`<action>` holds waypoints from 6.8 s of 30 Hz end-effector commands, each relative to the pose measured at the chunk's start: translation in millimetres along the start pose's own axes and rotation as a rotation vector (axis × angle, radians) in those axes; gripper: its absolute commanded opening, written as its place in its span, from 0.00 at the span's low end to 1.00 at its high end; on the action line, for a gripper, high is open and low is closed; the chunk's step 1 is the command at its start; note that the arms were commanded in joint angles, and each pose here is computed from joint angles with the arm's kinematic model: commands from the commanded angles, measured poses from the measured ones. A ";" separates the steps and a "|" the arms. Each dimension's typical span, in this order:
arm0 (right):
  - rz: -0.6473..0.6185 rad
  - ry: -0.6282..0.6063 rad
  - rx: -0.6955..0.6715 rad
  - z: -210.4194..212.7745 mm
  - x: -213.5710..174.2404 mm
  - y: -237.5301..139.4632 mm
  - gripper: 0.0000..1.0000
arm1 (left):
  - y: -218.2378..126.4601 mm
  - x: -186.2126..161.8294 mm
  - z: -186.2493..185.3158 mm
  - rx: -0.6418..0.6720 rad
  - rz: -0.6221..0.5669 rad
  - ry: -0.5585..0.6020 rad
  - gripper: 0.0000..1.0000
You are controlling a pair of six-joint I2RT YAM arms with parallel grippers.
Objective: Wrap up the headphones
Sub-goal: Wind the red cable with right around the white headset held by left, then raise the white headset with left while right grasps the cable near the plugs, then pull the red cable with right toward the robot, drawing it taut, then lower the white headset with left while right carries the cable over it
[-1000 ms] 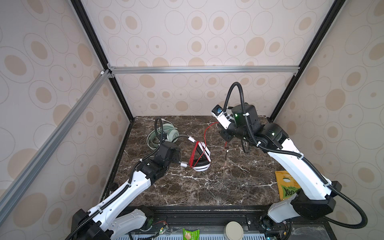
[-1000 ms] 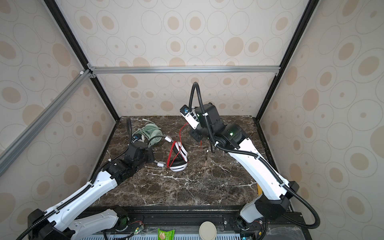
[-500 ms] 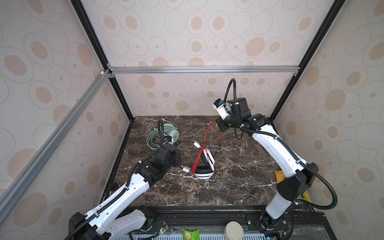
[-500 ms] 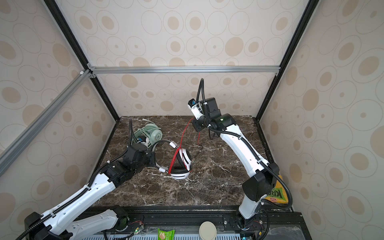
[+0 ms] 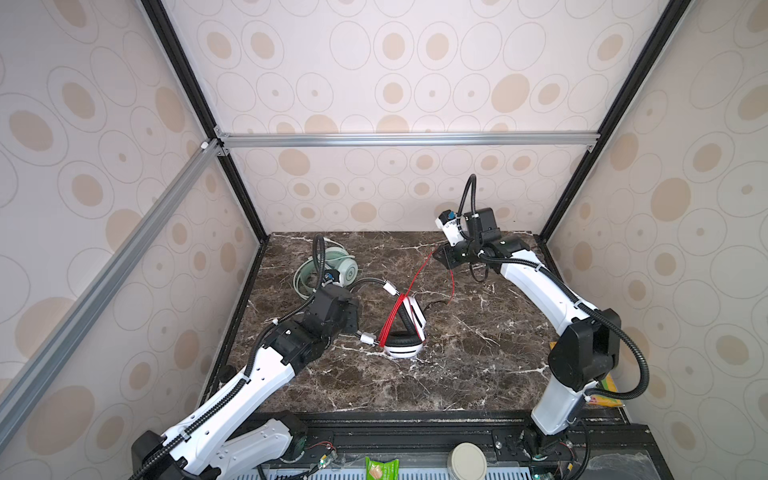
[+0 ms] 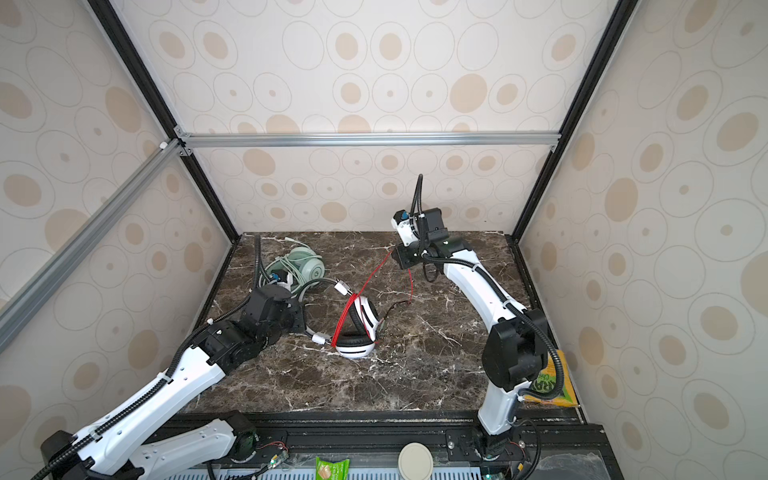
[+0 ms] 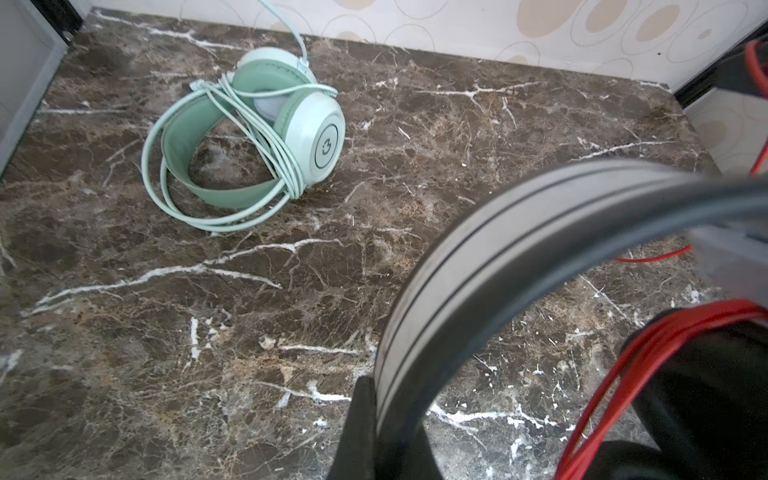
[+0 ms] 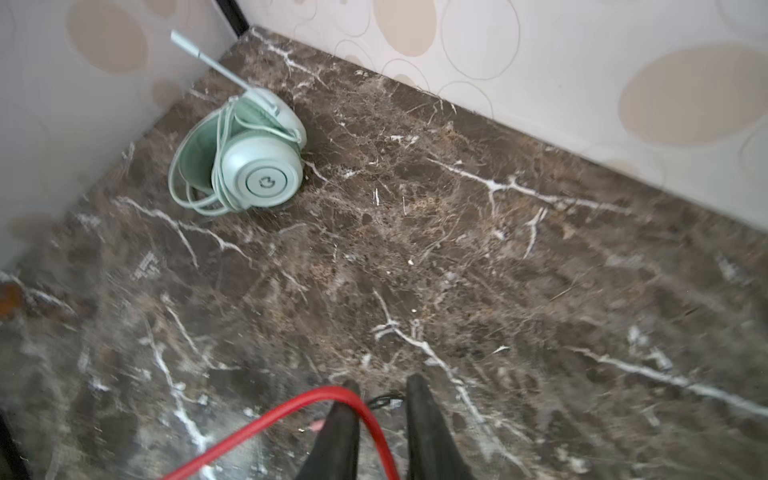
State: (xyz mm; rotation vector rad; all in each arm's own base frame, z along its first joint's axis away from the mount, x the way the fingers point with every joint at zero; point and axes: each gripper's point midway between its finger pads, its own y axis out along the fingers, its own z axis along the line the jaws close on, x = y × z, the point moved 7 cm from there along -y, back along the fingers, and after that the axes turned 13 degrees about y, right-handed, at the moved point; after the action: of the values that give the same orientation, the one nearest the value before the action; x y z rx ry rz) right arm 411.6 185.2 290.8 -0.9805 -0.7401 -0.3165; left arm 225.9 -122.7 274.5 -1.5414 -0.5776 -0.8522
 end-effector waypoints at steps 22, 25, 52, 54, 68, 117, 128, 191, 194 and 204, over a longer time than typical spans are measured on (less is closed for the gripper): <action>-0.057 0.200 0.122 0.9 -125.7 -66.8 0.51 | -68.8 145.4 16.2 -0.067 -0.286 -0.151 0.00; -0.026 0.246 0.186 1.5 -143.1 -55.6 0.49 | -74.4 159.6 21.9 -0.016 -0.315 -0.171 0.00; -0.106 0.136 0.077 25.1 -165.4 -77.2 0.49 | -83.2 220.6 -32.7 -0.577 -0.524 -0.137 0.00; -0.146 0.131 0.034 21.3 -166.9 -87.8 0.49 | -64.0 228.2 -36.0 -0.553 -0.508 -0.139 0.00; 0.065 0.165 0.111 17.1 -200.7 -45.6 0.51 | -18.3 228.4 -12.3 -0.222 -0.435 -0.186 0.00; -0.169 0.616 0.478 41.1 -179.3 158.4 0.41 | -31.4 217.8 18.3 -0.103 -0.390 -0.216 0.00; -0.139 0.588 0.482 49.5 -181.5 165.4 0.30 | -30.7 216.6 22.1 -0.108 -0.386 -0.231 0.00; 0.082 -0.645 -0.082 165.1 -176.0 -177.6 0.00 | 49.5 74.4 11.2 0.234 -0.154 -0.120 0.00; 0.075 -0.646 -0.104 160.8 -174.0 -177.6 0.00 | 47.6 54.3 0.0 0.192 -0.136 -0.073 0.00; 0.074 -0.484 0.020 138.7 -139.2 -155.1 0.00 | 37.0 0.9 -30.1 0.027 -0.099 0.022 0.00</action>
State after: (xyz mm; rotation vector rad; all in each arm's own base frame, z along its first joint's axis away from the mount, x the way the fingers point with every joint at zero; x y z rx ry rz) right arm 160.9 199.7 335.0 -1.1735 -1.1265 -0.0279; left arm 250.0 -146.8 229.6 -1.4198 -0.5413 -0.8571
